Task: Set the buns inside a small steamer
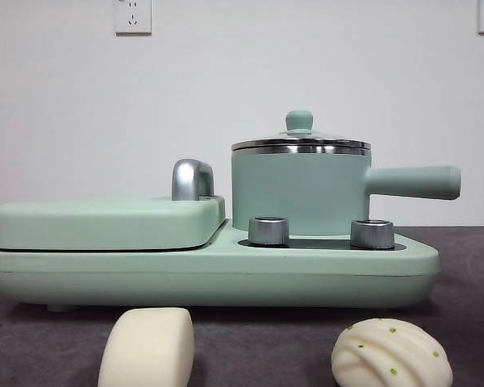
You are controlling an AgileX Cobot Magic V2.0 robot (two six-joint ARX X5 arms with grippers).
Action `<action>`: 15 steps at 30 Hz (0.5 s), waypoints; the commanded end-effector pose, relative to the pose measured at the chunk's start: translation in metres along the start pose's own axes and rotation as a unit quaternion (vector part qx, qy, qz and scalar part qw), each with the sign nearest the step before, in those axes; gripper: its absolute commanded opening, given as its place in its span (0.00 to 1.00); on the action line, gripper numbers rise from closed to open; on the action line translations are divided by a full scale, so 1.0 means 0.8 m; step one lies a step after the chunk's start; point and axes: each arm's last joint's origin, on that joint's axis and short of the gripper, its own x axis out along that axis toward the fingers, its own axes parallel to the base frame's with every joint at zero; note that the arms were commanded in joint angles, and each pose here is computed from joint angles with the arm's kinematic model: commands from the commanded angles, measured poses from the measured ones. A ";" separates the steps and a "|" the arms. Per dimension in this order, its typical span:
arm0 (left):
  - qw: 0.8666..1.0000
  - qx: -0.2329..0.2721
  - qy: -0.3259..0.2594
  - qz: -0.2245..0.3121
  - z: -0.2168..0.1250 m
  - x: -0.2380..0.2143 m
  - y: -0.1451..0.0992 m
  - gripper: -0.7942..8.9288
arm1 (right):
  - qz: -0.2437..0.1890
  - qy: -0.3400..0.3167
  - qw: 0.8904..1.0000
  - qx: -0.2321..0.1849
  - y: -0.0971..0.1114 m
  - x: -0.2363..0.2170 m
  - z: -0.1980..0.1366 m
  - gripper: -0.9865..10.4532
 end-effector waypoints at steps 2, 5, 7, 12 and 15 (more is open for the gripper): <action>1.000 -0.021 0.005 -0.006 -0.005 0.002 -0.001 0.09 | 0.052 0.000 0.998 0.027 0.004 0.000 0.001 0.10; 0.999 -0.029 0.007 -0.021 -0.002 0.001 -0.005 0.09 | 0.087 0.005 0.996 0.034 0.007 -0.002 0.005 0.10; 0.999 -0.034 0.007 -0.034 0.004 0.000 -0.009 0.09 | 0.101 0.008 0.994 0.039 0.009 -0.005 0.009 0.10; 0.997 -0.034 0.014 -0.073 0.037 -0.002 -0.024 0.09 | 0.138 -0.007 0.987 0.084 0.019 -0.018 0.039 0.10; 0.994 -0.041 0.021 -0.096 0.067 0.000 -0.035 0.09 | 0.164 -0.026 0.981 0.102 0.024 -0.029 0.062 0.10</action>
